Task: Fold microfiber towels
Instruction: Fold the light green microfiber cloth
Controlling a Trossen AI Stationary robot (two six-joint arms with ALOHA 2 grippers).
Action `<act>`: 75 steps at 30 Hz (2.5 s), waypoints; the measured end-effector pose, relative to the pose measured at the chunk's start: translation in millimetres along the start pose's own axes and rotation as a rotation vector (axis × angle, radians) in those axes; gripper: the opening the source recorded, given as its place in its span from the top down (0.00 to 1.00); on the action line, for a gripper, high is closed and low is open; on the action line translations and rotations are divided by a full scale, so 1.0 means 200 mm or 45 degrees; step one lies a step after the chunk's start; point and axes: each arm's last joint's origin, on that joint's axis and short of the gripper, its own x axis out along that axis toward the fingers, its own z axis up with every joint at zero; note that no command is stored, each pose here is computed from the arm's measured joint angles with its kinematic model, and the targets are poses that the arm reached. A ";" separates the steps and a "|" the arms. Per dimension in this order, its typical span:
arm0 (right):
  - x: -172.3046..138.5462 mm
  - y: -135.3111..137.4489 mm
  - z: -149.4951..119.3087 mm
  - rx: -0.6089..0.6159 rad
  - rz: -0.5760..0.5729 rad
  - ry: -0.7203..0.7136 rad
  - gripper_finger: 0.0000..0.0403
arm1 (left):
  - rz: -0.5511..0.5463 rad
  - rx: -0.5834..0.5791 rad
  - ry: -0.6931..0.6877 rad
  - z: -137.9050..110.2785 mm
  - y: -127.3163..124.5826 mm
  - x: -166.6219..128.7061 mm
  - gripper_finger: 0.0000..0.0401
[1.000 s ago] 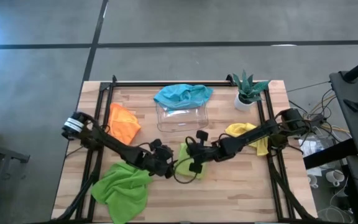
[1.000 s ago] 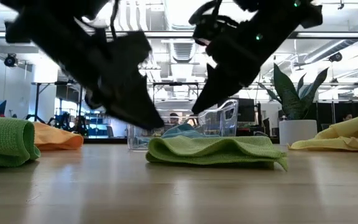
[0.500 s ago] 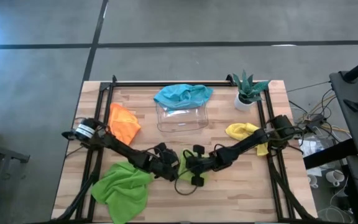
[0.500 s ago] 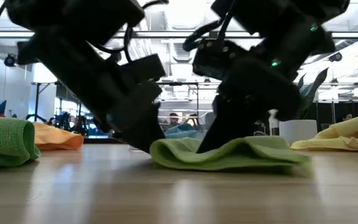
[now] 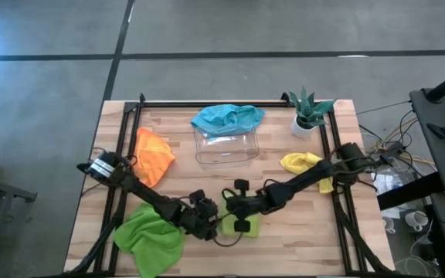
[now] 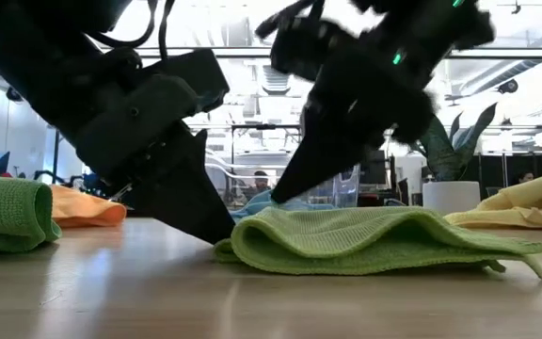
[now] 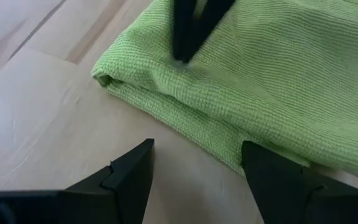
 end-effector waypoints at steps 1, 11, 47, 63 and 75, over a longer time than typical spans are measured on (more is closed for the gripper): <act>0.03 -0.01 -0.01 -0.002 -0.005 0.013 0.98 | 0.000 0.002 0.000 0.00 0.00 0.00 0.44; 0.11 -0.18 0.00 0.060 -0.171 0.032 0.98 | -0.009 0.009 0.003 -0.02 -0.02 -0.01 0.44; 0.00 0.09 0.05 0.052 0.056 -0.295 0.98 | 0.020 0.038 -0.098 0.03 -0.01 -0.07 0.44; 0.04 0.15 0.01 0.041 0.089 -0.342 0.98 | -0.054 0.056 -0.121 0.14 0.00 -0.24 0.44; 0.12 0.19 -0.10 0.148 0.066 -0.368 0.98 | 0.102 0.119 -0.008 0.16 0.16 -0.04 0.44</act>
